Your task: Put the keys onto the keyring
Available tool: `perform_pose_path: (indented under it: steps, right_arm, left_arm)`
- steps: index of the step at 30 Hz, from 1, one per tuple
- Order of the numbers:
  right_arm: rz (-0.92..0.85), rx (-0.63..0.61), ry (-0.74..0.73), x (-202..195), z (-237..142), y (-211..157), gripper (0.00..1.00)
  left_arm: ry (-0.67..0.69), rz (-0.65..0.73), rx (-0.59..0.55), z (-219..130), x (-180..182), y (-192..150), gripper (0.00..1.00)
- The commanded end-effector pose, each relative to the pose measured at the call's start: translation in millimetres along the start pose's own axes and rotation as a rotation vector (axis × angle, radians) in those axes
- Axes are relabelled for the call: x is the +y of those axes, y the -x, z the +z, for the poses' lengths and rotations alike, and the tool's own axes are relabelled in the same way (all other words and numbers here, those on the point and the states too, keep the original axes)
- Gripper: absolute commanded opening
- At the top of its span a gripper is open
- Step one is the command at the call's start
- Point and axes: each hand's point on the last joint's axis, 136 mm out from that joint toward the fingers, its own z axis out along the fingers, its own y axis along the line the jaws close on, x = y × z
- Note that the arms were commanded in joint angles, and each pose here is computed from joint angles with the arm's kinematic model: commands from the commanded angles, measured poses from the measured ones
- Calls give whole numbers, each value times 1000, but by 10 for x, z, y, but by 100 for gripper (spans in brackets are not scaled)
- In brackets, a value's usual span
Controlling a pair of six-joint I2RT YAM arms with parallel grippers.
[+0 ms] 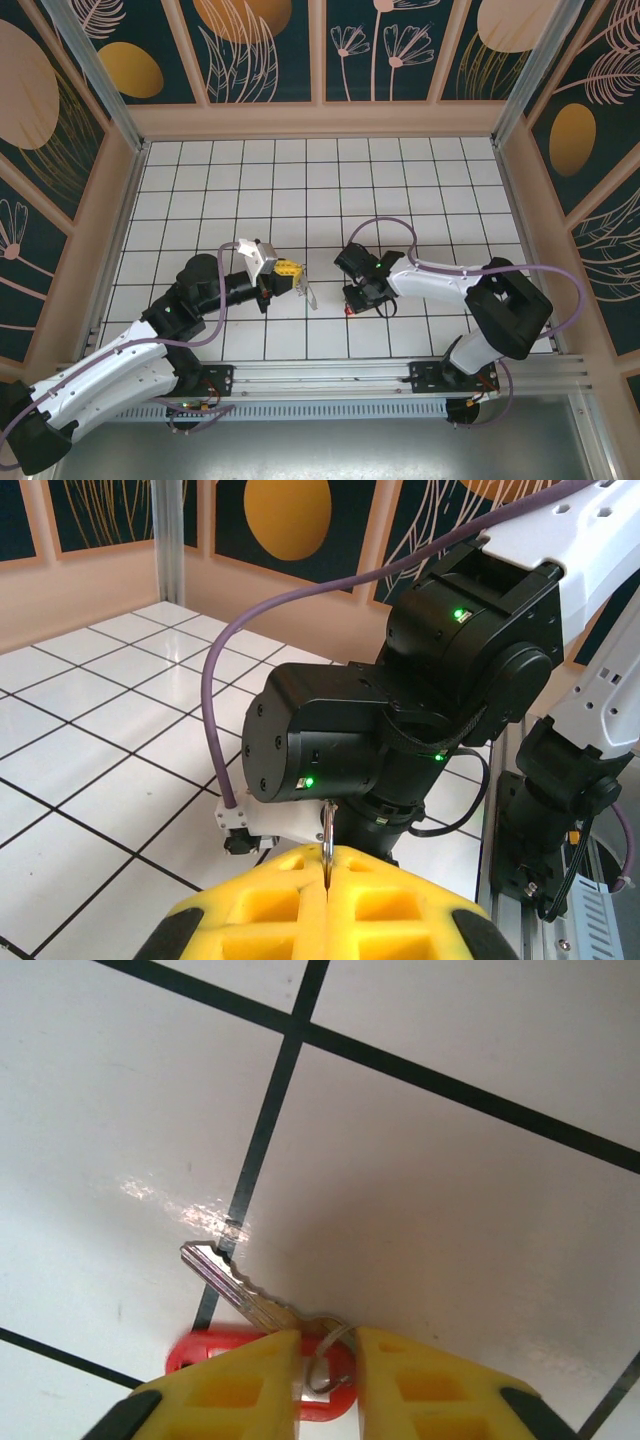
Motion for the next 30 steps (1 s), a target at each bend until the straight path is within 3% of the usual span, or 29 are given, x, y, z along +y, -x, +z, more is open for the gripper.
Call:
perform_pose_path:
  steps: [1,16,30]
  right_arm:
    - [-10,20,-41,-52,22,-38,18]
    - [22,-3,-43,-110,-32,-71,11]
    - [48,-11,-51,-171,-10,-51,14]
  left_arm:
    - [-11,8,-41,-17,-37,107,0]
    - [-15,7,-37,-18,-48,126,0]
    - [-19,10,-46,-37,-65,149,0]
